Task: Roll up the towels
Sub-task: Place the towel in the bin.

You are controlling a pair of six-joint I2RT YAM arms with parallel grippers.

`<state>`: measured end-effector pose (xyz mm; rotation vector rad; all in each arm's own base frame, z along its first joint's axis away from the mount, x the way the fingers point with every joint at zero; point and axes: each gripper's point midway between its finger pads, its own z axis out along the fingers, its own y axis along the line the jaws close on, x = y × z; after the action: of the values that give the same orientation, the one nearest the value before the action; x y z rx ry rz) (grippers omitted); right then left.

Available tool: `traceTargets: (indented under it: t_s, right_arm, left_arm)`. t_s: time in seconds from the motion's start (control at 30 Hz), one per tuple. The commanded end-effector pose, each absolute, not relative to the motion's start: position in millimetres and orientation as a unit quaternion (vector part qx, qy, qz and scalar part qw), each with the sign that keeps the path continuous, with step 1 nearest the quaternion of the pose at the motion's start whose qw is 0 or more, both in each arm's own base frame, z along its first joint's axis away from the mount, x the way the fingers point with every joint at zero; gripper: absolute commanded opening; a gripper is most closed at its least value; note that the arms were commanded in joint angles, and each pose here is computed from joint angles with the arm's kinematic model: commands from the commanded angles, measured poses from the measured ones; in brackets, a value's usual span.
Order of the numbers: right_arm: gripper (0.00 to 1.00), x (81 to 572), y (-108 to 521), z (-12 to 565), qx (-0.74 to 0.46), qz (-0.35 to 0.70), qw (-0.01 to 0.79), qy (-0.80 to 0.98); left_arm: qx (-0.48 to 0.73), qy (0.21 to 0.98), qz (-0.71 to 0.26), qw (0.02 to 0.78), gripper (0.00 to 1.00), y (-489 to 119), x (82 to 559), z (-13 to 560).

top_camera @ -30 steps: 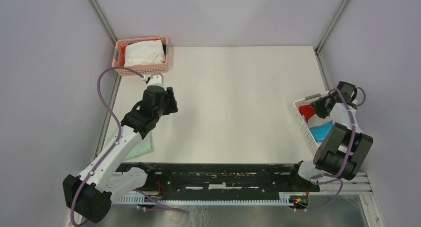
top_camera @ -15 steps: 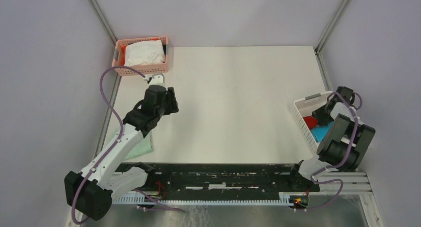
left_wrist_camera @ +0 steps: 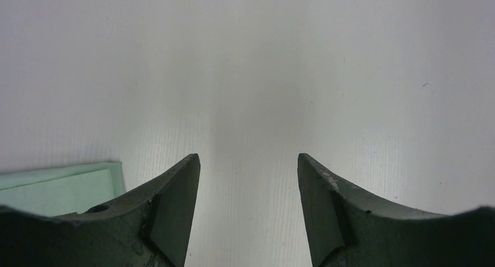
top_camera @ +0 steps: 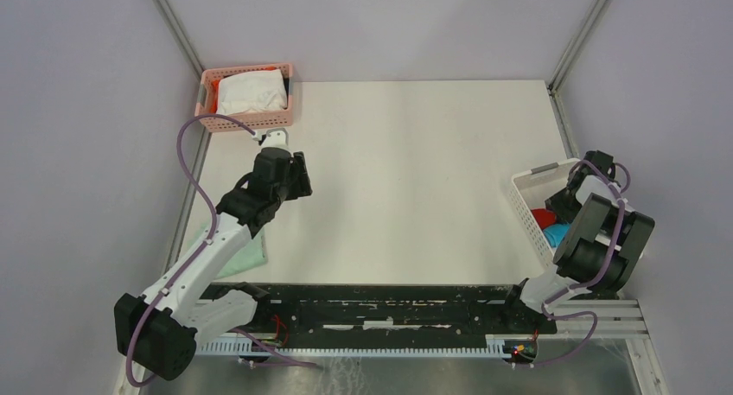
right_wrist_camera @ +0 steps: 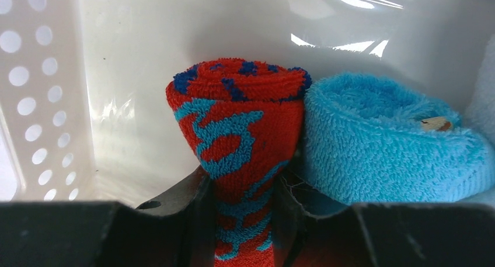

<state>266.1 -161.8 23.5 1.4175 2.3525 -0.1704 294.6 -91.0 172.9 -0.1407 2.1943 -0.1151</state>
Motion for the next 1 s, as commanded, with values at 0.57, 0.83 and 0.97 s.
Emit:
traceTargets:
  t_s: [0.57,0.83,0.97]
  right_arm:
    - [0.68,278.0,-165.3,80.4,0.503,-0.048,0.243,0.828]
    - [0.85,280.0,-149.1,138.4,0.481,-0.008,0.298,0.825]
    - [0.96,285.7,-119.7,180.4,0.439,0.065,0.357,0.822]
  left_arm:
    - [-0.034,0.877,-0.048,0.477,0.69,-92.8,302.0,186.9]
    - [-0.040,0.864,-0.065,0.497,0.70,-94.3,300.0,210.7]
    - [-0.060,0.840,-0.080,0.533,0.72,-87.6,292.0,242.0]
